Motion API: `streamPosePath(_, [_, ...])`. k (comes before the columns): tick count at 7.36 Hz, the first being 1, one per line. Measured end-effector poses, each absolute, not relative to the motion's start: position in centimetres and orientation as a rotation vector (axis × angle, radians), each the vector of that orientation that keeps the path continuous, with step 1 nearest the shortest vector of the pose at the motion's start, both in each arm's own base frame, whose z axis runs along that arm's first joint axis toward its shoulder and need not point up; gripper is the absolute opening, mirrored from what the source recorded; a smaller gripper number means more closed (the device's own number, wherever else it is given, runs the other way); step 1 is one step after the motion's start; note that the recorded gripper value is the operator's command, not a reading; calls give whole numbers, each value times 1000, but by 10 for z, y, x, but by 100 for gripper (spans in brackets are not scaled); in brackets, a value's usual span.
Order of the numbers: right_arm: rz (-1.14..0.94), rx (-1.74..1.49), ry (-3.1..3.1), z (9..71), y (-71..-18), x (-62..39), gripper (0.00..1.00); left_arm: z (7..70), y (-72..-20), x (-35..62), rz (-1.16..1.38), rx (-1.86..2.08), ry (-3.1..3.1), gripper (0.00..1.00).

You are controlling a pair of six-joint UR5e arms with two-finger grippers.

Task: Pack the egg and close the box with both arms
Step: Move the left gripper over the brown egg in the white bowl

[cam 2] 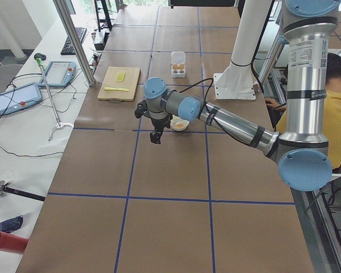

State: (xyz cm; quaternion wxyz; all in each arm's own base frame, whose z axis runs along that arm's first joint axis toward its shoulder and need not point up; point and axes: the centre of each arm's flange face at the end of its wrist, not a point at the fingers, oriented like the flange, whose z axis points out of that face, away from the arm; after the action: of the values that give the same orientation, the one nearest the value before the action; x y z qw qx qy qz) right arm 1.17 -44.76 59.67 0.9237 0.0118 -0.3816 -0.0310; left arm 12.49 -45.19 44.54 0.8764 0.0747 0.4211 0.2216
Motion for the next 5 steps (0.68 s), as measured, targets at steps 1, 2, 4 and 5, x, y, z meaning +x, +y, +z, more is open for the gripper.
streamPosePath(1, [-64, 23, -783, 597, -448, 11, 100, 416, -456, 161, 464, 140, 901, 100])
streamPosePath(2, [-67, 22, -782, 597, -448, 10, 100, 388, -458, 195, 461, 127, 923, 100])
streamPosePath(4, [-73, 19, -782, 597, -448, 7, 100, 358, -455, 248, 486, 99, 943, 100])
streamPosePath(5, [-74, 18, -782, 597, -448, 6, 100, 352, -453, 281, 477, 67, 929, 100])
